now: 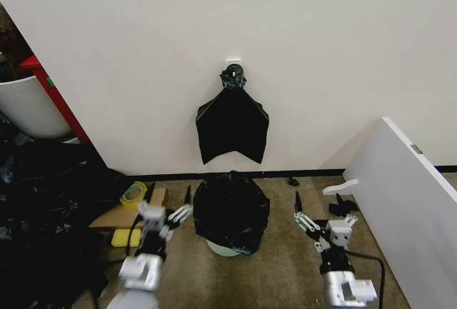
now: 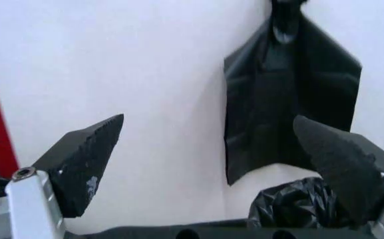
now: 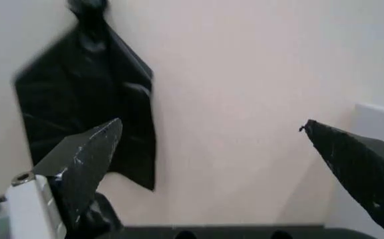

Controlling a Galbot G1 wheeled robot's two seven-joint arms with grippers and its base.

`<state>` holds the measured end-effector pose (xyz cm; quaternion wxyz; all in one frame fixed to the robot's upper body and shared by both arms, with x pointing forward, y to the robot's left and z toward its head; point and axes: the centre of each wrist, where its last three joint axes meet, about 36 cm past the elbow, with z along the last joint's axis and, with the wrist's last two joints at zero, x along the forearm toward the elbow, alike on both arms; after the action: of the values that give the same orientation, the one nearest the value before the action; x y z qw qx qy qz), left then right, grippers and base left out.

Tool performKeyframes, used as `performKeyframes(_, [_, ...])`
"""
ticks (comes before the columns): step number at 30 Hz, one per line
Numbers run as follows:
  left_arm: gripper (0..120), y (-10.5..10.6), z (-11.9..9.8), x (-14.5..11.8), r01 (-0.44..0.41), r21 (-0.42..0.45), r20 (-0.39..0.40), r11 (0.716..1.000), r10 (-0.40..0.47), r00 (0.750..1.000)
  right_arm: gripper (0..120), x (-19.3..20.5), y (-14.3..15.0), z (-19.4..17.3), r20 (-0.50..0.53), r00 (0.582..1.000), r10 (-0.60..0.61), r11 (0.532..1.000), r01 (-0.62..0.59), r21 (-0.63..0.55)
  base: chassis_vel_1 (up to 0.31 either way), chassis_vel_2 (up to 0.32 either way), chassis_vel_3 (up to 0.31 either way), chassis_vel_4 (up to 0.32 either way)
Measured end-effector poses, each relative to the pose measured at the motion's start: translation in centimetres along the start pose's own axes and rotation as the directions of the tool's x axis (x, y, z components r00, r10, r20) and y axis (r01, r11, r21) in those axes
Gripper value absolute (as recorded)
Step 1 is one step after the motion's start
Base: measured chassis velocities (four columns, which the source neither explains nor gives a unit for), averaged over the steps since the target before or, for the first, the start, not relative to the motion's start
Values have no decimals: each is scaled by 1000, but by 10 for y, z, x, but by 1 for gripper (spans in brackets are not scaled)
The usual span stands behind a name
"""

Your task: Place the garbage bag over the trash bin.

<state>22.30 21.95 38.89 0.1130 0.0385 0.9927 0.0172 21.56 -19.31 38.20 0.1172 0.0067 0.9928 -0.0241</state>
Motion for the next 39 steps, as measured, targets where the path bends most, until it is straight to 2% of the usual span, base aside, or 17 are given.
performKeyframes(1, [100,0,0,0,0,0,0,1000,0,1000,100,0,0,0,0,1000,0,1000,0,0,0,0,0,0])
performKeyframes(3, [100,-3,-2,16,7,10,25,1000,-7,1000,100,6,3,0,31,999,-15,1000,14,22,0,0,0,0])
performKeyframes(7, [100,-10,6,22,-2,17,39,1000,2,999,100,7,4,0,30,999,-17,999,16,33,0,0,0,0])
performKeyframes(39, [100,-13,9,19,6,27,32,1000,-7,999,100,6,5,0,16,1000,-13,999,12,30,0,0,0,0])
